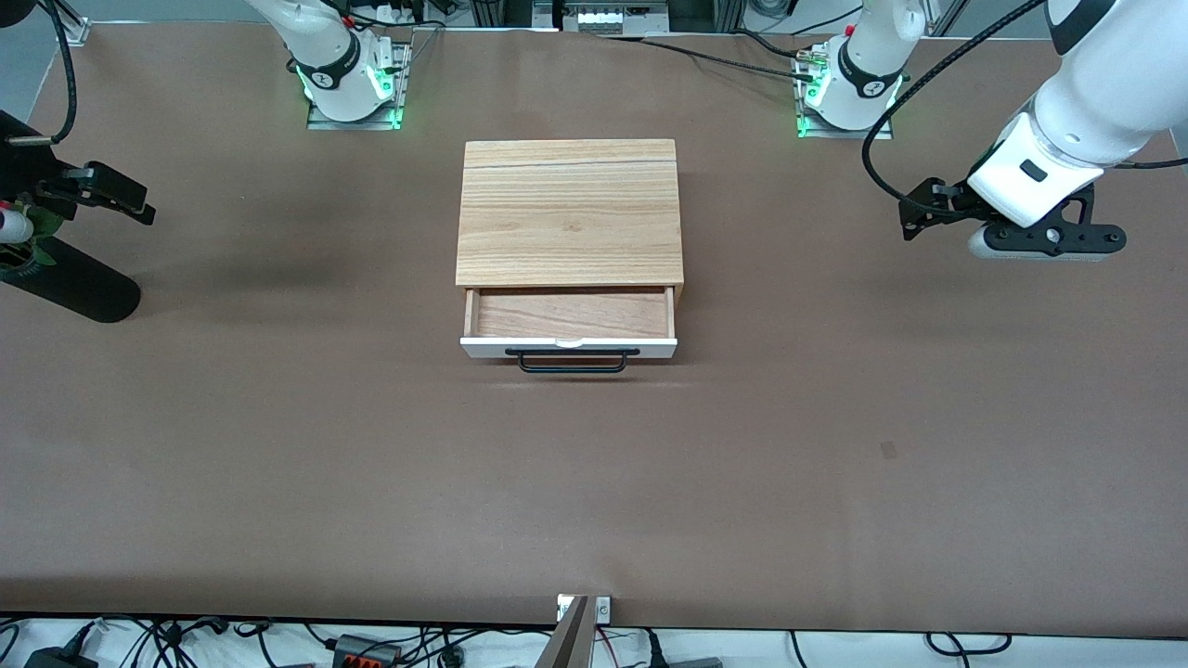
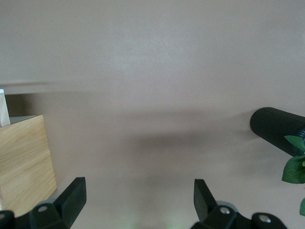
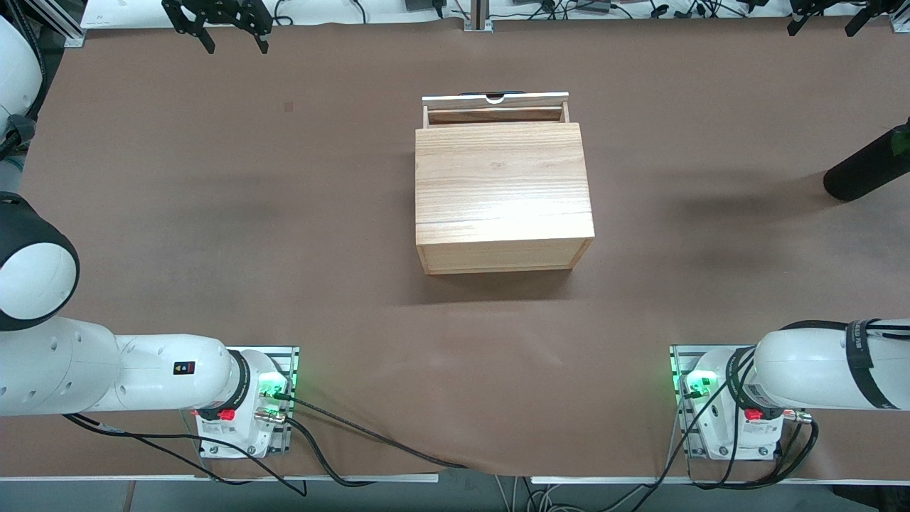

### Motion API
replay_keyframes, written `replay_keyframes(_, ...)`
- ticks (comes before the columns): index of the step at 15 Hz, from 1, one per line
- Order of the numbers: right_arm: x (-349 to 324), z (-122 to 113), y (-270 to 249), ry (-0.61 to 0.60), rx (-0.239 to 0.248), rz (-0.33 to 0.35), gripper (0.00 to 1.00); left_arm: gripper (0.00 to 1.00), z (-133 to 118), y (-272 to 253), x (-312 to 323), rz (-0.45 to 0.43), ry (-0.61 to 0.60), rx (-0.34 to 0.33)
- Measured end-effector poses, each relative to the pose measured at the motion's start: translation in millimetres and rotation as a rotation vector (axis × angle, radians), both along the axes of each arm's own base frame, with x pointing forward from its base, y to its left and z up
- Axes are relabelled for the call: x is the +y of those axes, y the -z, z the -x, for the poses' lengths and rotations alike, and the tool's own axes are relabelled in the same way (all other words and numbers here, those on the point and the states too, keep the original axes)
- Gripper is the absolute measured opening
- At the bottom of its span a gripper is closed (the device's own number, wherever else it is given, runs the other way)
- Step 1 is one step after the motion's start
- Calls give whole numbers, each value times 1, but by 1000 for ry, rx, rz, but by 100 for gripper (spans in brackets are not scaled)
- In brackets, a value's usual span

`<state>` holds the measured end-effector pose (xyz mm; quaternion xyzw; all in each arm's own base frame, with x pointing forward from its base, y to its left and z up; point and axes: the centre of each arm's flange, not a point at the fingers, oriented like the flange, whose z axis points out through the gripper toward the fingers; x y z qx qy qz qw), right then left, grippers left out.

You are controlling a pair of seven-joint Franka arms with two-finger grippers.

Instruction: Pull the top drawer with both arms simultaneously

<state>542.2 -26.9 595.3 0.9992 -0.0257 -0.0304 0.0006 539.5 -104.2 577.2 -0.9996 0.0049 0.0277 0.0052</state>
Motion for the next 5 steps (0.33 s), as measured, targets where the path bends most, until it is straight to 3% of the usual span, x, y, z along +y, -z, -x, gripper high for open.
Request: replay_keyframes(5,3,-2,2,75,2,-15,100,100,2,1,-1,-3,3,17)
